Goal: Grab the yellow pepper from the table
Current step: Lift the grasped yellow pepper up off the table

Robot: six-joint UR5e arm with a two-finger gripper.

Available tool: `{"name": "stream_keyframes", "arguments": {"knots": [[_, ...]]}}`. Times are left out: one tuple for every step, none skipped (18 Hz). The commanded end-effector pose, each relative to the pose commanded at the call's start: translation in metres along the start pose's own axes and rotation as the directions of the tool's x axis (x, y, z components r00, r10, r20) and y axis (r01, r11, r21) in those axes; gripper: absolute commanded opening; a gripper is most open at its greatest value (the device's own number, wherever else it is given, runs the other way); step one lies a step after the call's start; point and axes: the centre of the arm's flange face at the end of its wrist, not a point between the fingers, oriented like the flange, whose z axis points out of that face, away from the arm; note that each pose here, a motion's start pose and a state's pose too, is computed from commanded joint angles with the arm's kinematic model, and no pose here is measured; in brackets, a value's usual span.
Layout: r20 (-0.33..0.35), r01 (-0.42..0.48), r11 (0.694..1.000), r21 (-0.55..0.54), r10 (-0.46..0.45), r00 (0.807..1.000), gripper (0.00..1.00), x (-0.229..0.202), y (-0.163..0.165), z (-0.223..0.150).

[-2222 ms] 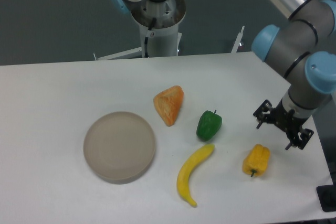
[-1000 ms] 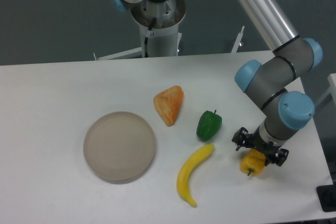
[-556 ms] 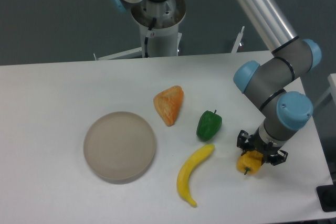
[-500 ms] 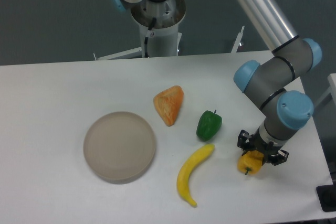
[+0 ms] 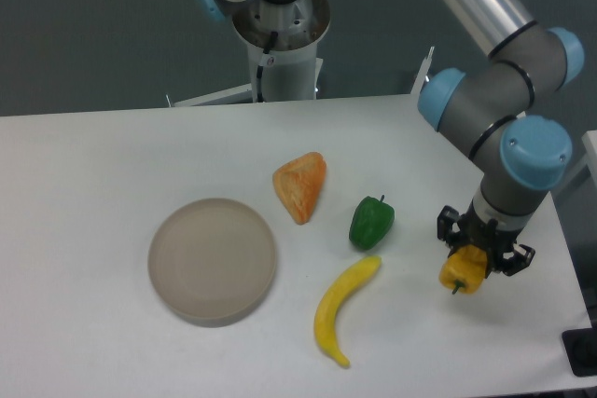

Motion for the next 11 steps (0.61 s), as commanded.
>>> {"name": "stream_keyframes", "arguments": {"knots": [[-0.012, -0.082, 0.997, -0.004, 0.082, 0.997, 0.05, -0.0026, 0.0064, -0.0054], [-0.024, -0.145, 0.989, -0.010, 0.145, 0.989, 0.05, -0.0037, 0.0080, -0.0064], [-0.029, -0.176, 0.984, -0.029, 0.175, 0.984, 0.05, -0.0048, 0.0098, -0.0036], [-0.032, -0.192, 0.981, -0.032, 0.191, 0.981, 0.05, -0.0058, 0.0100, -0.0010], [-0.035, -0.220, 0.975, -0.031, 0.219, 0.975, 0.05, -0.0061, 0.0099, 0.0017], [-0.034, -0.250, 0.968, -0.027, 0.249, 0.968, 0.05, -0.0062, 0.0096, 0.0016], [-0.034, -0.260, 0.965, -0.025, 0.259, 0.965, 0.05, -0.0066, 0.0105, 0.0017], [-0.031, -0.265, 0.964, -0.023, 0.264, 0.964, 0.05, -0.0067, 0.0103, -0.0002], [-0.032, -0.265, 0.964, -0.022, 0.264, 0.964, 0.05, -0.0069, 0.0101, 0.0009], [-0.034, -0.263, 0.964, -0.022, 0.262, 0.964, 0.05, -0.0070, 0.0112, 0.0017], [-0.031, -0.262, 0.965, -0.022, 0.261, 0.965, 0.05, -0.0074, 0.0111, 0.0008]]}}
